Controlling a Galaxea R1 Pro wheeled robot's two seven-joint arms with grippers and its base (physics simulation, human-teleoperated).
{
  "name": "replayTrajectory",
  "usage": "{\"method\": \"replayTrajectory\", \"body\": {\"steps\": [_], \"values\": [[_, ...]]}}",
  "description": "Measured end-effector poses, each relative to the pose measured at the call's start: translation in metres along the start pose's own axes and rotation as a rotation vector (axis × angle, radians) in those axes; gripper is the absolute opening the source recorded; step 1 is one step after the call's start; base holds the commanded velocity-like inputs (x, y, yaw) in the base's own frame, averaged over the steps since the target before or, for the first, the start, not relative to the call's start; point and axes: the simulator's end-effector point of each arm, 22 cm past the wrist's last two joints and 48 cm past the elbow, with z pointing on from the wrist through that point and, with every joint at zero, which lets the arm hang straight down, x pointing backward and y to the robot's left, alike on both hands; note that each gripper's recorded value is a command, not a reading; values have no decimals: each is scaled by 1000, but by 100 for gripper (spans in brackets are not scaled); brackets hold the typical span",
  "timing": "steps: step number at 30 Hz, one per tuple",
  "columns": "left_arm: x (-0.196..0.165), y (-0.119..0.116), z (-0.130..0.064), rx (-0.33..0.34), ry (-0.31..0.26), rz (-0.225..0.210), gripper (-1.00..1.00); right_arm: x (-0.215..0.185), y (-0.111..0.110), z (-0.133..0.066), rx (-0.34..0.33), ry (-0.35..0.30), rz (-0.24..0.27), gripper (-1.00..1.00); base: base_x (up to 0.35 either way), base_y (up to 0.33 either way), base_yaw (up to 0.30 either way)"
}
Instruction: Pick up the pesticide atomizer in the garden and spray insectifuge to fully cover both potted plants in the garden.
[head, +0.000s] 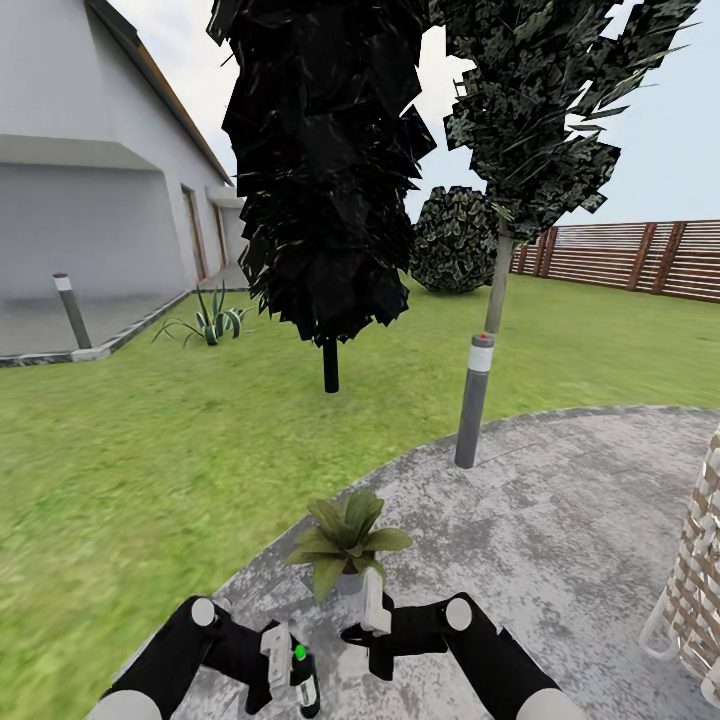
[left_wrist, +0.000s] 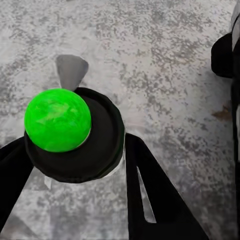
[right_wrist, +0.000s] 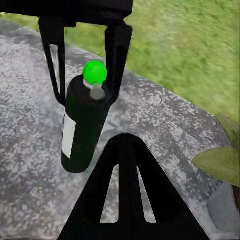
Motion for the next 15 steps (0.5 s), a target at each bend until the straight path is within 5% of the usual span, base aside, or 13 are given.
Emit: {"method": "replayTrajectory", "body": {"steps": [1,2,3,5,9,12,15], "values": [[67,20,-52,-60,107,-38,-100,1,0,-1,1,1,1,-100,0,0,0],[130,34,-114,-122,218,-78,-100,1,-1,-1,2,0,2,100,0,0,0],[153,37,-139,-147,260,-94,-100,1,-1,-1,4,0,2,100,0,0,0],[119,31,-101,-113,194,-73,-100,2,-2,-2,6,0,4,100,0,0,0],[123,44,-106,-171,198,-76,-100,8,-5,-5,22,11,8,100,0,0,0],[121,66,-109,-275,188,-78,-100,37,-28,-21,132,59,28,100,0,0,0],[119,80,-111,-345,179,-85,-100,81,-34,-29,237,124,104,100,0,0,0]]}}
